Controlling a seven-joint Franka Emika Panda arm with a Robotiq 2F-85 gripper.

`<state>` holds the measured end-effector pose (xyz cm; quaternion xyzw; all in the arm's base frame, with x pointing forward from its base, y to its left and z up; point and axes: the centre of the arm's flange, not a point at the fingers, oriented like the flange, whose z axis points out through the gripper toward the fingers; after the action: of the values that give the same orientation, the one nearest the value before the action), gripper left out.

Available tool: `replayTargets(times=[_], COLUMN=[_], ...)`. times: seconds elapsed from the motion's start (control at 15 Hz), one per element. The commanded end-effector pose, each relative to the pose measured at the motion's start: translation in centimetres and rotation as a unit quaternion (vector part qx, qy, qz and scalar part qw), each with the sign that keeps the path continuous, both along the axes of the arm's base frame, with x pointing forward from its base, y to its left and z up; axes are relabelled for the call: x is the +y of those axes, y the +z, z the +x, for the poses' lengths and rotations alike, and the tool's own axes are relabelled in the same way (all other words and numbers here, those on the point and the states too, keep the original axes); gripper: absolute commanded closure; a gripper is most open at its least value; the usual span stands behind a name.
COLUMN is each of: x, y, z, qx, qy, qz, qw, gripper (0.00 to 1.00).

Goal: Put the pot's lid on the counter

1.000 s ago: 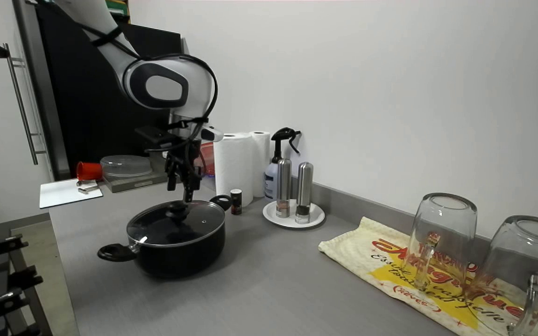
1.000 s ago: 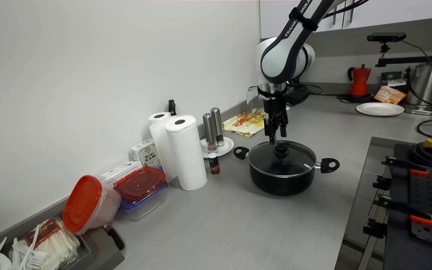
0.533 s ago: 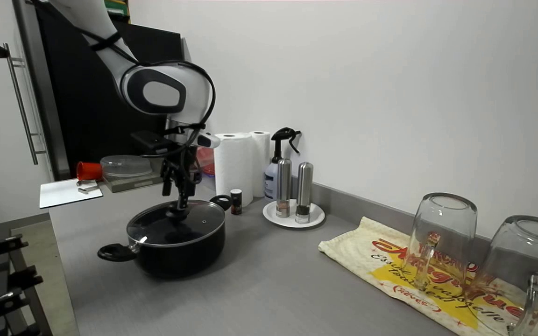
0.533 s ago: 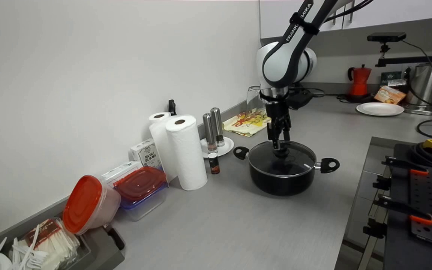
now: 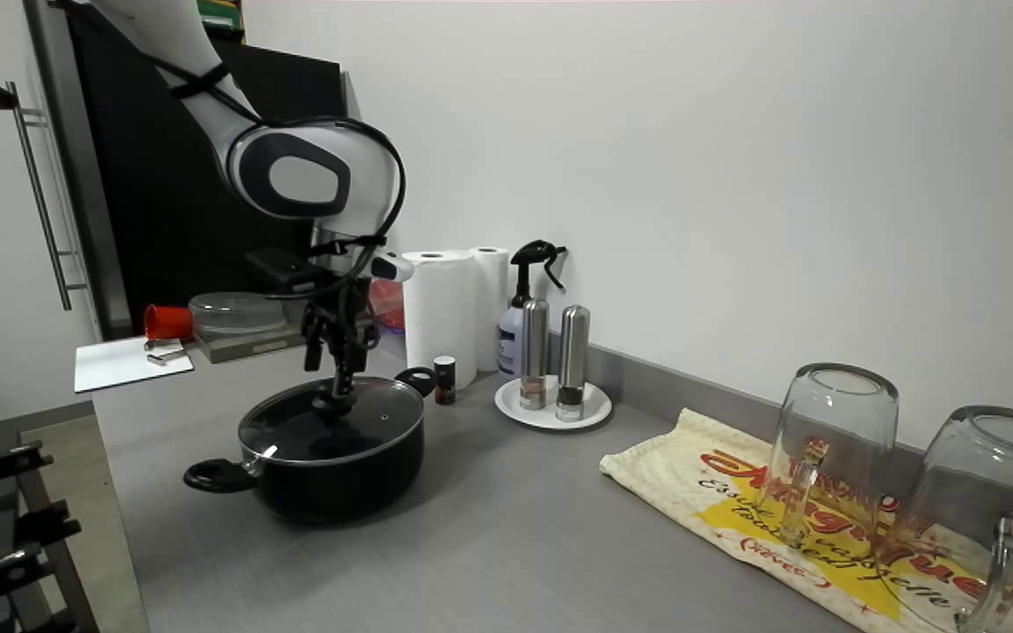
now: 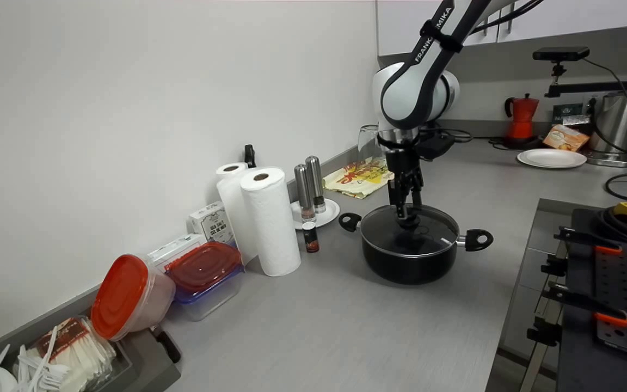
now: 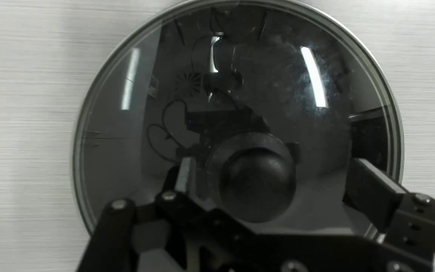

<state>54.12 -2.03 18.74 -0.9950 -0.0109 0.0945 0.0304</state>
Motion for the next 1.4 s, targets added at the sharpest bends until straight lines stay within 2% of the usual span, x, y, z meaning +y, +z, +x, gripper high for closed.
replayTargets(times=[0.0, 0.2, 0.6, 1.07, 1.13, 1.2, 1.33], x=[0.1, 0.0, -0.7, -0.7, -0.7, -0.8, -0.9], y=[-0.9, -1.2, 0.2, -0.5, -0.5, -0.5, -0.5], z=[0.2, 0.3, 1.2, 1.2, 1.2, 1.2, 1.2], qx=[0.001, -0.004, -0.042, -0.038, -0.039, -0.038, -0.039], qy=[-0.006, -0.009, -0.024, -0.024, -0.024, -0.025, -0.026], qz=[0.005, 0.001, -0.013, -0.010, -0.010, -0.009, -0.008], qw=[1.0000, 0.9999, 0.9988, 0.9989, 0.9989, 0.9989, 0.9989], gripper=[0.00, 0.00, 0.00, 0.00, 0.17, 0.27, 0.40])
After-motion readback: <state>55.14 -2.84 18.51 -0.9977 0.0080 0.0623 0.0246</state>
